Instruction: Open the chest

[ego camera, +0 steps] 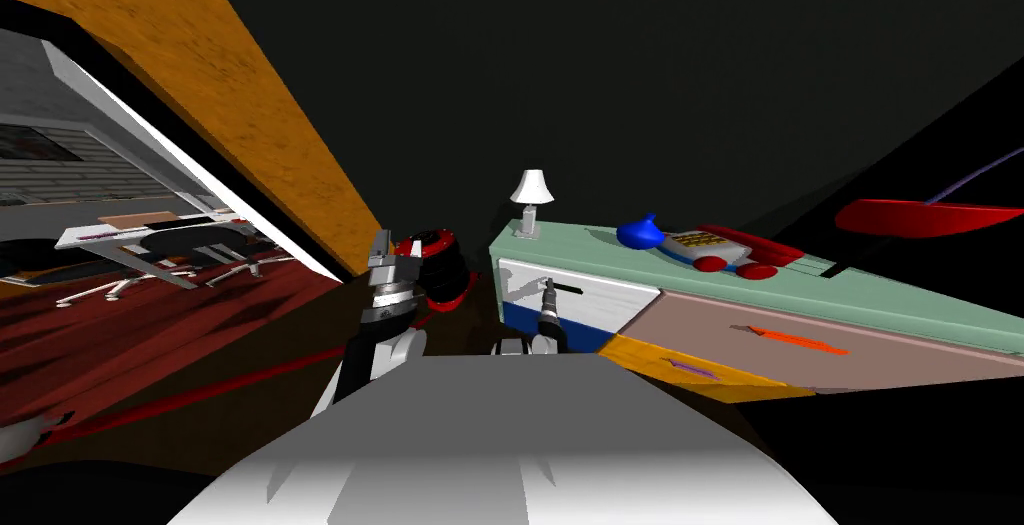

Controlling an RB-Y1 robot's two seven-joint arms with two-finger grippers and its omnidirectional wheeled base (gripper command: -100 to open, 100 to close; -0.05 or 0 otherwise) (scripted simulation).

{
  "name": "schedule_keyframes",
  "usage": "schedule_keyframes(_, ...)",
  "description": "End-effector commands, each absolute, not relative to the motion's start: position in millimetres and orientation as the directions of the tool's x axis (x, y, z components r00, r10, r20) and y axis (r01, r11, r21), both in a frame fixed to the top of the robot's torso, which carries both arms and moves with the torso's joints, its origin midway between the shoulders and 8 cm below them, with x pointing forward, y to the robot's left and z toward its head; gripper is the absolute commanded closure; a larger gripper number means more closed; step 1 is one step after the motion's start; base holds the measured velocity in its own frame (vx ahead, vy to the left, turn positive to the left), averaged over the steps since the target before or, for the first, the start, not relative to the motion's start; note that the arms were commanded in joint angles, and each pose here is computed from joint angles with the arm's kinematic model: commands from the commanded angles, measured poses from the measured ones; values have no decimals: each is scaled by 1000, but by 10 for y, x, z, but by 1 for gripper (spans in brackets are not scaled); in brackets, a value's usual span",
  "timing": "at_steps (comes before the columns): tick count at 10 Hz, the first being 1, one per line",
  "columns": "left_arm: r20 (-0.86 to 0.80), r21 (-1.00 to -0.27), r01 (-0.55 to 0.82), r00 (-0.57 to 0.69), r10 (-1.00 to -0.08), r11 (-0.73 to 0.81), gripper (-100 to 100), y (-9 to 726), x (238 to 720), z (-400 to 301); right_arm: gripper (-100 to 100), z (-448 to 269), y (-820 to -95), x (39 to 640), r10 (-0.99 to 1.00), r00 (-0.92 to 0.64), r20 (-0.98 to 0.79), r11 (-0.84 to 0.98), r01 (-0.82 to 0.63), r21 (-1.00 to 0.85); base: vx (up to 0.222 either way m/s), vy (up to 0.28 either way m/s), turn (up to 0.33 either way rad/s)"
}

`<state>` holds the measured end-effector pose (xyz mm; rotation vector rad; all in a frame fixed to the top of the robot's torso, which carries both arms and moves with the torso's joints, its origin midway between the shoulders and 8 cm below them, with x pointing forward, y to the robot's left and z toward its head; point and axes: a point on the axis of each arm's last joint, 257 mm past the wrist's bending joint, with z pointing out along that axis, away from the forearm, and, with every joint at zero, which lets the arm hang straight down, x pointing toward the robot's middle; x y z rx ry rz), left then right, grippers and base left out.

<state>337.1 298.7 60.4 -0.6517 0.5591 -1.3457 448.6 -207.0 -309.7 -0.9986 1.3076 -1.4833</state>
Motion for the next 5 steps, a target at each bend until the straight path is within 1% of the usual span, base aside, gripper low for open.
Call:
schedule_keyframes(1, 3, -711, 696, 145, -989, 100, 0, 2988, 3371, 604, -100, -3108, -2384, 4548, -916, -401, 11, -52, 91, -995, -115, -83, 411)
schedule_keyframes(2, 3, -711, 696, 145, -989, 100, 0, 2988, 3371, 604, -100, -3110, -2386, 4547, -916, -401, 10, -51, 90, -995, -80, -62, 319)
schedule_keyframes(3, 3, -711, 696, 146, -989, 100, 0, 2988, 3371, 604, -100, -3125, -2500, 4558, -894, -448, 10, -51, 78, -996, -74, -38, 400)
schedule_keyframes(4, 3, -711, 696, 145, -989, 100, 0, 2988, 3371, 604, -100, -3111, -2452, 4555, -906, -424, 8, -48, 86, -995, -37, -19, 82)
schedule_keyframes(5, 3, -711, 696, 146, -989, 101, 0, 2989, 3370, 603, 100, -3110, -2386, 4547, -916, -401, 10, -51, 90, -995, 32, 14, -356)
